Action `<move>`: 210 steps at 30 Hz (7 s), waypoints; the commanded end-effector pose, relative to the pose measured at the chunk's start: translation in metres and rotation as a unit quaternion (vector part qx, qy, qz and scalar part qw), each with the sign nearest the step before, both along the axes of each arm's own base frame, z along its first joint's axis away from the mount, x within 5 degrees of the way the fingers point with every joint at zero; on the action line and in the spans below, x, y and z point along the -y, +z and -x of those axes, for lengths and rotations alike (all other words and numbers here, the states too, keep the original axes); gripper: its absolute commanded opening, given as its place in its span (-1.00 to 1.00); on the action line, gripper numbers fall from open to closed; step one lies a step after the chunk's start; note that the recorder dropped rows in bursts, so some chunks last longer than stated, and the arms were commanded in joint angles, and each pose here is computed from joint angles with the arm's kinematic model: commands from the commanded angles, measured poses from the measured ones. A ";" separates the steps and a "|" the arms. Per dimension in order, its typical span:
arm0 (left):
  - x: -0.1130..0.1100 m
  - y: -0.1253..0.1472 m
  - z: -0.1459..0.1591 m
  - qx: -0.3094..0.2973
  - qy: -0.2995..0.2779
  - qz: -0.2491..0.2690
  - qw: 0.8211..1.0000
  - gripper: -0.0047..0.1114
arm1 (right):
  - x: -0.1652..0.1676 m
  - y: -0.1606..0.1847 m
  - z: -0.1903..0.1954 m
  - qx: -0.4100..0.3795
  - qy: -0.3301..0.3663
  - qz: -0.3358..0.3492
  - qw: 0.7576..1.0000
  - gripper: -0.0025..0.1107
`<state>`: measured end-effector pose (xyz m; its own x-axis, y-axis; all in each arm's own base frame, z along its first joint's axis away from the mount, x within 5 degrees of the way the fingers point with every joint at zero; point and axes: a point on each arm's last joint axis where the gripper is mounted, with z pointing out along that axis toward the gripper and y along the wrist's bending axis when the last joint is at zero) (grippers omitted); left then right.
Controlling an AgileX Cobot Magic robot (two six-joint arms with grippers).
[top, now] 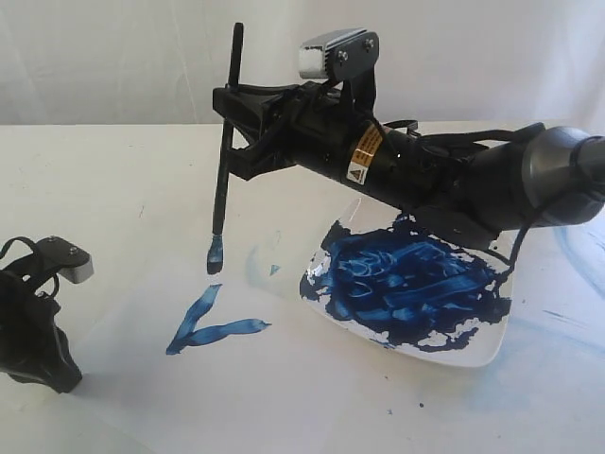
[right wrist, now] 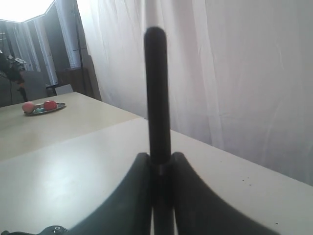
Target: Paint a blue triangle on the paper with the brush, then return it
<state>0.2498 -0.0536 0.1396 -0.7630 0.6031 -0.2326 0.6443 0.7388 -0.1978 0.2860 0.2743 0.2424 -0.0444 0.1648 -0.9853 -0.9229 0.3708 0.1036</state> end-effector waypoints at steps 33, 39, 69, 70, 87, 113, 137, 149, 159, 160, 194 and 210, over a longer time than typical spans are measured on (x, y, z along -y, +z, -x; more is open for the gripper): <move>0.002 -0.002 0.005 -0.017 -0.005 0.004 1.000 -0.92 | 0.000 -0.012 -0.001 -0.016 -0.001 0.070 0.997 -0.96; 0.002 -0.002 0.005 -0.017 -0.005 0.004 1.000 -0.92 | 0.004 -0.005 0.001 -0.019 -0.011 0.093 0.995 -0.96; 0.002 -0.002 0.006 -0.019 -0.005 0.005 1.000 -0.92 | 0.012 0.008 0.016 -0.045 0.014 0.174 0.984 -0.96; 0.002 -0.002 0.006 -0.019 -0.005 0.005 1.000 -0.92 | 0.012 0.009 0.016 -0.048 0.012 0.174 0.984 -0.96; 0.002 -0.002 0.006 -0.019 -0.005 0.005 1.000 -0.92 | 0.017 0.019 0.023 -0.044 0.020 0.193 0.980 -0.96; 0.003 -0.002 0.005 -0.019 0.003 0.012 1.000 -0.92 | 0.033 0.041 0.044 -0.043 0.039 0.268 0.962 -0.96; 0.003 -0.002 0.005 -0.019 0.003 0.012 1.000 -0.92 | 0.037 0.044 0.049 -0.080 0.039 0.274 0.958 -0.96; 0.003 -0.002 0.005 -0.019 0.003 0.012 1.000 -0.92 | 0.041 0.057 0.053 -0.065 0.033 0.264 0.962 -0.96; 0.003 -0.002 0.005 -0.019 0.003 0.012 1.000 -0.92 | 0.042 0.058 0.053 -0.064 0.027 0.263 0.962 -0.96; 0.003 -0.002 0.005 -0.019 0.003 0.012 1.000 -0.92 | 0.043 0.058 0.052 -0.064 0.022 0.264 0.962 -0.96; 0.004 -0.002 0.005 -0.021 0.003 0.013 1.000 -0.92 | 0.044 0.057 0.050 -0.068 0.019 0.263 0.962 -0.96; 0.004 -0.002 0.005 -0.021 0.004 0.014 1.000 -0.92 | 0.043 0.055 0.049 -0.056 0.019 0.271 0.961 -0.96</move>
